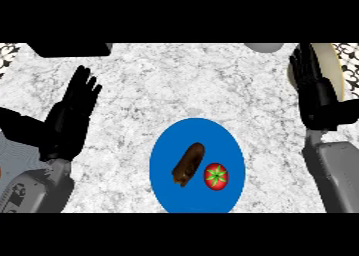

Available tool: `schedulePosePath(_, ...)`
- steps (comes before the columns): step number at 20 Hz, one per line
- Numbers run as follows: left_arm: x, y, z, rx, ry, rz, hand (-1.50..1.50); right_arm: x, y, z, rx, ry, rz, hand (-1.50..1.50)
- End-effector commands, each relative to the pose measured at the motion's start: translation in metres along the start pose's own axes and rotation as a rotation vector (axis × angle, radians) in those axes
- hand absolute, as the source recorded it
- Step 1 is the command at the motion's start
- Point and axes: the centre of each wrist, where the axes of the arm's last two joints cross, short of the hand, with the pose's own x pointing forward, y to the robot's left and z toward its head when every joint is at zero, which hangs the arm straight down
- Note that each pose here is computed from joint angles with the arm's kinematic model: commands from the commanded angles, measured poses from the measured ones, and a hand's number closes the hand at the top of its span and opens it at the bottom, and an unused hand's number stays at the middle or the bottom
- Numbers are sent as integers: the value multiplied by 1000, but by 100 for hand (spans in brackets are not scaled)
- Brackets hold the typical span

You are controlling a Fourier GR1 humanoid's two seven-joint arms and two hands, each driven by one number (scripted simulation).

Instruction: Pick the sweet potato from the plate and place it in the bowl

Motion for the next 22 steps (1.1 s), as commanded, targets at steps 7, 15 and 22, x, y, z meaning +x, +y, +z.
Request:
schedulePosePath(7, 0, 45, -4, 80, -27, -285, 0, -25, -23, 10, 90, 255, 847, 150)
schedulePosePath(15, -9, 71, 1, 132, 11, -394, 0, -57, 6, 47, -82, 423, 1134, -150)
schedulePosePath(22, -13, 81, 3, 142, 29, -419, 0, -43, 79, 45, -175, 489, 1261, -150)
